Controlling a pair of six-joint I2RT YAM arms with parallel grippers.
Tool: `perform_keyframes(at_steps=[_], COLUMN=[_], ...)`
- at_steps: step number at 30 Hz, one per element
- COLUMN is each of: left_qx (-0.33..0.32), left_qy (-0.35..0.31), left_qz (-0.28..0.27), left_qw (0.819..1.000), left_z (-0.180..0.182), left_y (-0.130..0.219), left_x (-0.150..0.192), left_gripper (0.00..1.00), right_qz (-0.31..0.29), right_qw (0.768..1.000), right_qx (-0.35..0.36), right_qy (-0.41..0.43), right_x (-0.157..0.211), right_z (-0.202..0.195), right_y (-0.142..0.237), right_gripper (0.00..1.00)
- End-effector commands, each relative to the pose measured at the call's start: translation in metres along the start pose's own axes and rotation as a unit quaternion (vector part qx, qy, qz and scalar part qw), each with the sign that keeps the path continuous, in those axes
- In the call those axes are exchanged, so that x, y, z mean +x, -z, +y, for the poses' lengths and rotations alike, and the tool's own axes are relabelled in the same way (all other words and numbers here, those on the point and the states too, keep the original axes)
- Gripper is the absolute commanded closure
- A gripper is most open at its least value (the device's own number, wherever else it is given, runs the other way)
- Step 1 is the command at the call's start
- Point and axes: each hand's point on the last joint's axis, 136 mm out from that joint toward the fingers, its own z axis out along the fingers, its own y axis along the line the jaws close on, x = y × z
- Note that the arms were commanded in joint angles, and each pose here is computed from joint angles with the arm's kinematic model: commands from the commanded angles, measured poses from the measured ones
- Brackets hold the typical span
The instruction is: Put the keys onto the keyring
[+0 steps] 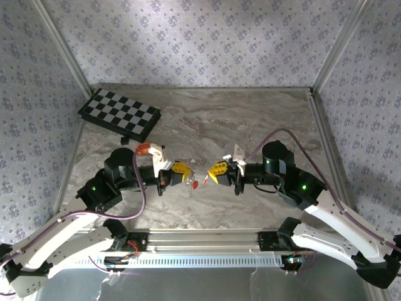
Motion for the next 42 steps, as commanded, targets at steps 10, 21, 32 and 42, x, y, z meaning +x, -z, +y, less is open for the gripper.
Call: perform_keyframes(at_steps=[10, 21, 32, 42], left_qx=[0.035, 0.045, 0.048, 0.047], left_qy=[-0.039, -0.041, -0.045, -0.045], left_qz=[-0.050, -0.043, -0.041, -0.041], left_qw=[0.997, 0.997, 0.997, 0.997], left_z=[-0.020, -0.024, -0.026, -0.025], left_y=[0.002, -0.001, -0.001, -0.002], left_x=[-0.034, -0.031, -0.030, -0.030], left_gripper=[1.00, 1.00, 1.00, 1.00], right_qz=[0.017, 0.028, 0.028, 0.027], right_qw=[0.999, 0.999, 0.999, 0.999], right_qx=[0.018, 0.018, 0.019, 0.007], right_qy=[0.028, 0.038, 0.037, 0.037], right_x=[-0.012, -0.013, -0.014, -0.014], right_z=[0.003, 0.004, 0.004, 0.009], right_y=[-0.001, -0.011, -0.015, -0.017], right_gripper=[1.00, 1.00, 1.00, 1.00])
